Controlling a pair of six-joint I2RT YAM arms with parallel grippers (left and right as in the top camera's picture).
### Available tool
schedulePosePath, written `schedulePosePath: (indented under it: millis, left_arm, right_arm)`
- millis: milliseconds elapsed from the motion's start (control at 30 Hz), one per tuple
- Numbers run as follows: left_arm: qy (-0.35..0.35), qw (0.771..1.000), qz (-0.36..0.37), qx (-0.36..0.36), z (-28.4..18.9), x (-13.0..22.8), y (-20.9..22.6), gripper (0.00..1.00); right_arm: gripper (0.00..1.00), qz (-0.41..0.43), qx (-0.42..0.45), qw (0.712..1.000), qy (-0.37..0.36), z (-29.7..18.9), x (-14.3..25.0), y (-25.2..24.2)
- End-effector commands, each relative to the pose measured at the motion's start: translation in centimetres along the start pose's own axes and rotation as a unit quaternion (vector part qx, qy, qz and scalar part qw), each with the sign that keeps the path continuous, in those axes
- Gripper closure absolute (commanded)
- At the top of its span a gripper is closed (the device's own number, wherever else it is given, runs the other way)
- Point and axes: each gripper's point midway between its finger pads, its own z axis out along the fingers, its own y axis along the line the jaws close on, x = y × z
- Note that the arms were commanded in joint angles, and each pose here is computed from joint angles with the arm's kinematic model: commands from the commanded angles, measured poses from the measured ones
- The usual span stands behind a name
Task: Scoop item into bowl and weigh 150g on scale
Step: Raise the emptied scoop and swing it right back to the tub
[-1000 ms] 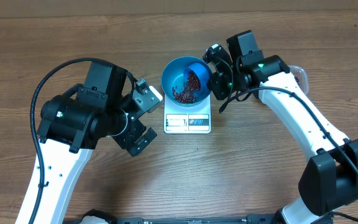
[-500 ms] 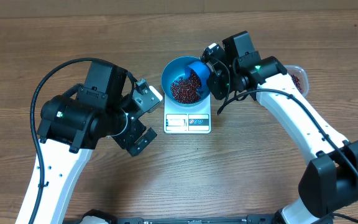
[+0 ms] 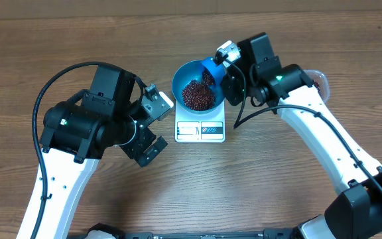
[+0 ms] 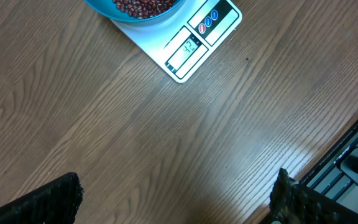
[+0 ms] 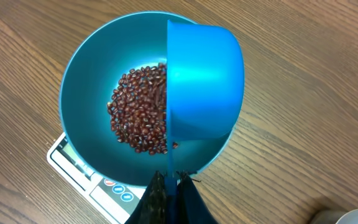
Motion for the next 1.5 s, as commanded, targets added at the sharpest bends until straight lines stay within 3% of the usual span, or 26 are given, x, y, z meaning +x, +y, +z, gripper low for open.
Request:
schedulePosePath:
  millis: [0, 600, 1467]
  left_arm:
    - [-0.014, 1.000, 0.003, -0.007, -0.8, -0.5, 0.0, 0.00]
    - [-0.014, 1.000, 0.003, -0.007, -0.8, -0.5, 0.0, 0.00]
    - [-0.014, 1.000, 0.004, -0.007, -0.8, -0.5, 0.0, 0.01]
  right_arm:
    - [0.96, -0.016, 0.033, 0.999, -0.024, -1.8, -1.8, 0.2]
    - [0.96, -0.068, 0.156, 0.985, -0.003, -2.4, -2.0, 0.7]
    - [0.96, -0.039, 0.137, 0.988, -0.056, -5.7, -4.0, 1.8]
